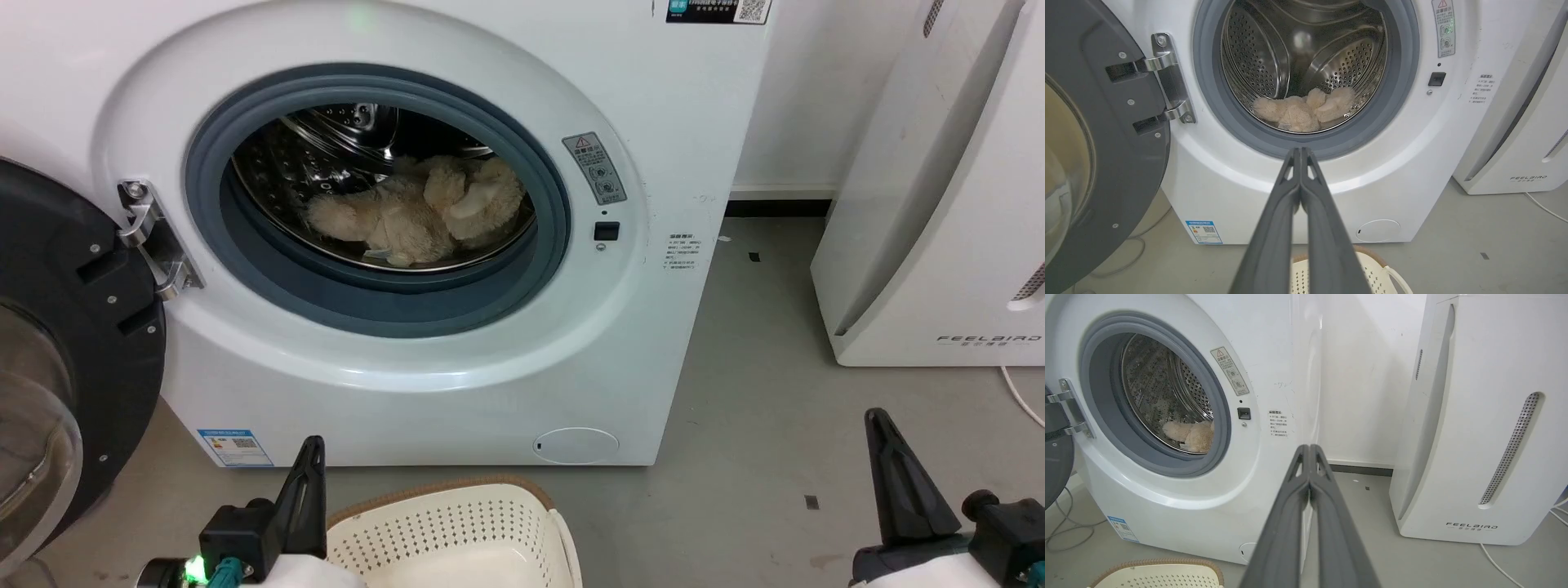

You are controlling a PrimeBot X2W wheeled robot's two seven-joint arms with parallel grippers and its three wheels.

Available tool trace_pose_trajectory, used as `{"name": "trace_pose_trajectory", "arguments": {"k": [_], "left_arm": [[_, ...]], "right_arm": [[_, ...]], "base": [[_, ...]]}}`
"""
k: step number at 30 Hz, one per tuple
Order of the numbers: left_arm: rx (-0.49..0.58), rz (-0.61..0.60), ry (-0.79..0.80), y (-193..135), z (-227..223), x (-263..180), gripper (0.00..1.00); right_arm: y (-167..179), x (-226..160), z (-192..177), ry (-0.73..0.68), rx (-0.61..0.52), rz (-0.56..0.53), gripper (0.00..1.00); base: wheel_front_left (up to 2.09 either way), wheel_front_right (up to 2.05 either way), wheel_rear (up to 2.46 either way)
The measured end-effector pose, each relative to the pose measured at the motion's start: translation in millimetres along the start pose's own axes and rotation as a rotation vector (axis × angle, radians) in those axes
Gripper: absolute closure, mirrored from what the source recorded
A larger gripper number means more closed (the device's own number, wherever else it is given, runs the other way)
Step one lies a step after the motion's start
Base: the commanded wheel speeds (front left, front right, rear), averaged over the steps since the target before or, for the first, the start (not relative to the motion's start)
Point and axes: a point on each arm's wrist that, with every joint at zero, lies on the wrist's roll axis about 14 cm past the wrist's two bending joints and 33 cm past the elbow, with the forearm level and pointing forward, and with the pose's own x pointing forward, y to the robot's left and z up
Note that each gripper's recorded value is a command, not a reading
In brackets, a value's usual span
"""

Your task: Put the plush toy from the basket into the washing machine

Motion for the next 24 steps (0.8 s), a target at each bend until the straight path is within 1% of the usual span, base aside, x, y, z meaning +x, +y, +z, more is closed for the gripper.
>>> {"name": "trace_pose_trajectory", "arguments": {"k": [24], "left_arm": [[0.015, -0.007, 0.012, -1.8, 3.4, 3.7, 1.0]], "right_arm": [[7.8, 4.2, -5.8, 0.044, -0.011, 0.024, 1.0]], "base": [[0.0, 0.0, 0.0]]}}
